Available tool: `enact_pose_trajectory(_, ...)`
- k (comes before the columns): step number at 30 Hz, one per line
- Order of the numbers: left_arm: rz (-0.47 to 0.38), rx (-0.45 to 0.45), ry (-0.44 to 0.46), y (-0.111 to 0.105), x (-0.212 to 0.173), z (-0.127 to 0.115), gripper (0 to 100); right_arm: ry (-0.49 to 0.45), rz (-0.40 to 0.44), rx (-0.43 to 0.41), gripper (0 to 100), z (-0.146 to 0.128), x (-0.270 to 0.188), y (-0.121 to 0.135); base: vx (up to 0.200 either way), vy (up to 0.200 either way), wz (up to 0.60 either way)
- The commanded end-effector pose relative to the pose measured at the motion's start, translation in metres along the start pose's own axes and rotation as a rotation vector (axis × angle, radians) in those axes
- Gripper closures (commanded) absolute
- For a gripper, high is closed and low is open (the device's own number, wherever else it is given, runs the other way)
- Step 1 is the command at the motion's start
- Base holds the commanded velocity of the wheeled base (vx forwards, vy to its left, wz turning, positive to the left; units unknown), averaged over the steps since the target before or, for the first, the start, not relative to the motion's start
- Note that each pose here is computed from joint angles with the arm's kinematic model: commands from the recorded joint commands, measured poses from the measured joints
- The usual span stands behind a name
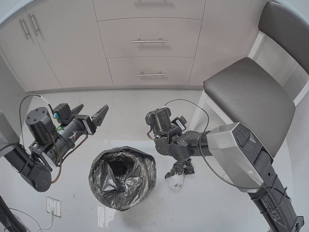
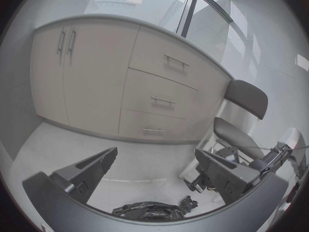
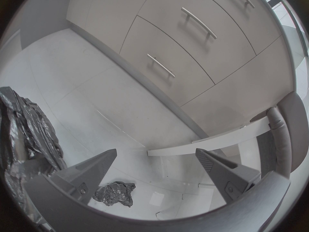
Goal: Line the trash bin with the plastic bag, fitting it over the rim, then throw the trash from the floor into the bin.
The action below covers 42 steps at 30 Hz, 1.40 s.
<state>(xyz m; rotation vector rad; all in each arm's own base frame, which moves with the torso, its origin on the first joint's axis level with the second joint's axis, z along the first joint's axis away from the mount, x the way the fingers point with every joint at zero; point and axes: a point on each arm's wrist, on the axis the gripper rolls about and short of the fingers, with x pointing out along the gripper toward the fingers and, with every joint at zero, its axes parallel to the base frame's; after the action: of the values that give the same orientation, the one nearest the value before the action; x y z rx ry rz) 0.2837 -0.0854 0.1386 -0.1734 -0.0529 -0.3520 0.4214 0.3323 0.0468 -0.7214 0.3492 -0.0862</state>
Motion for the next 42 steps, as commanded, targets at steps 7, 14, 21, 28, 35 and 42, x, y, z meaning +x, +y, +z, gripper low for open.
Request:
enact_pose_trajectory(7,0.171,0.028,-0.189,0.021,-0.049,0.080,0,0.128,-0.021,-0.063,0,-0.057,0.053,0.011,0.000,0.000,0.00)
enact_pose_trajectory(14,0.184,-0.005,-0.233,0.033,-0.068,0.120,0,0.175,-0.031,-0.085,0,-0.076,0.069,0.009,0.000,0.000,0.00)
enact_pose_trajectory(21,0.172,-0.065,-0.231,0.036,-0.083,0.143,0,0.178,-0.018,-0.090,0,-0.077,0.071,0.007,0.000,0.000,0.00)
enact_pose_trajectory(28,0.139,-0.064,-0.207,0.052,-0.087,0.146,0,0.150,0.027,-0.068,0,-0.071,0.075,-0.007,0.000,0.000,0.00)
enact_pose_trajectory(35,0.109,-0.087,-0.196,0.053,-0.087,0.145,0,0.165,0.110,-0.090,0,-0.076,0.077,-0.010,0.000,0.000,0.00)
enact_pose_trajectory(42,0.102,-0.092,-0.178,0.053,-0.084,0.141,0,0.199,0.238,-0.092,0,-0.092,0.089,-0.019,0.000,0.000,0.00)
